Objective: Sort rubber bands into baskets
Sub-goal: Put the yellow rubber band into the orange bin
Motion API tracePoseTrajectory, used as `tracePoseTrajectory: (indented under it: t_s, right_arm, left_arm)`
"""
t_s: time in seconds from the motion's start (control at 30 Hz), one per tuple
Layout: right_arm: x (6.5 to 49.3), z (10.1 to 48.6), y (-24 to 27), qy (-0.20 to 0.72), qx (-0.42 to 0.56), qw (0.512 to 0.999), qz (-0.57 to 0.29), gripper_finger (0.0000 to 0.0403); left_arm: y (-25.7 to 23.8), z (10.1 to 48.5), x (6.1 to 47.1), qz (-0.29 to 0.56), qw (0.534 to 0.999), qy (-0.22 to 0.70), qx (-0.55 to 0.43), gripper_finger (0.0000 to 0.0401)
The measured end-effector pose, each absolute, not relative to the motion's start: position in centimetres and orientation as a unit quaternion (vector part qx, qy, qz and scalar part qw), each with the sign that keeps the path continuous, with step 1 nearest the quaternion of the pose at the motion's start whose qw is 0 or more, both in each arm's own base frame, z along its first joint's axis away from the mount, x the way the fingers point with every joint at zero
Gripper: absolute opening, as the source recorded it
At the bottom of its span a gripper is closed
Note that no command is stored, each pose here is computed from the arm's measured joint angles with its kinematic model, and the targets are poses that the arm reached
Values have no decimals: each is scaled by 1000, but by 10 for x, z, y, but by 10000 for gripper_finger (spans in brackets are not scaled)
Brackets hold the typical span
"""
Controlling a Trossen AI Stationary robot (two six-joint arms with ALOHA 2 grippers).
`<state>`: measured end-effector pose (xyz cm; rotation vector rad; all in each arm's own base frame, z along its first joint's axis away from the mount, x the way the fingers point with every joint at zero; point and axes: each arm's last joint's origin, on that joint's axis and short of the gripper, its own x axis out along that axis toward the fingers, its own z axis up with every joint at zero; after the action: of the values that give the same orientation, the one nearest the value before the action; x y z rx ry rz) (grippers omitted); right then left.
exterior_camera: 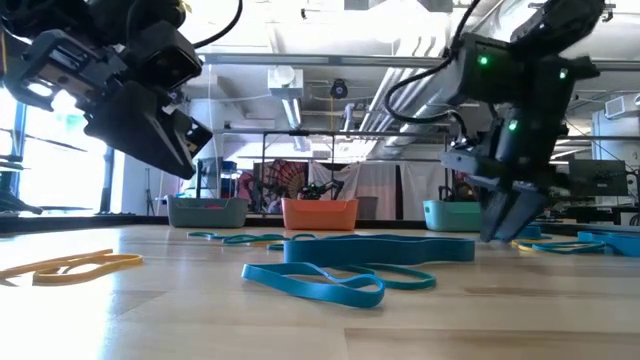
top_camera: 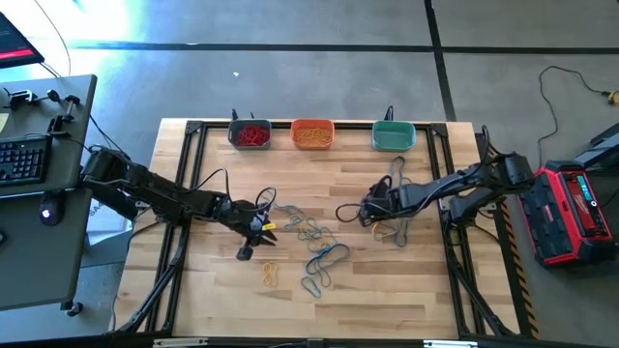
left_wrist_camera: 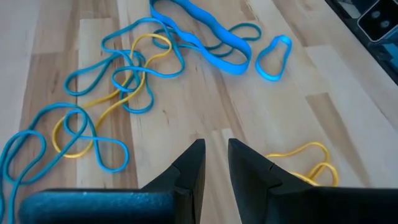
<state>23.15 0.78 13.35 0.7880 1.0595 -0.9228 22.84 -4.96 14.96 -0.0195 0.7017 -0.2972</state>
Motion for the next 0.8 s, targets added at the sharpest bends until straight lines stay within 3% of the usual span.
tracePoseTrajectory:
  t_s: [0.3, 0.5, 0.8]
  right_arm:
    - [243, 172, 16, 494, 283, 698, -435, 145]
    - [230, 158, 14, 514, 297, 665, -454, 145]
    - [215, 140, 2, 606, 208, 668, -378, 135]
  left_arm:
    - [-48, 150, 229, -123, 932, 341, -5, 60]
    - [-48, 150, 229, -119, 933, 341, -3, 60]
    - [-48, 150, 229, -126, 932, 339, 18, 60]
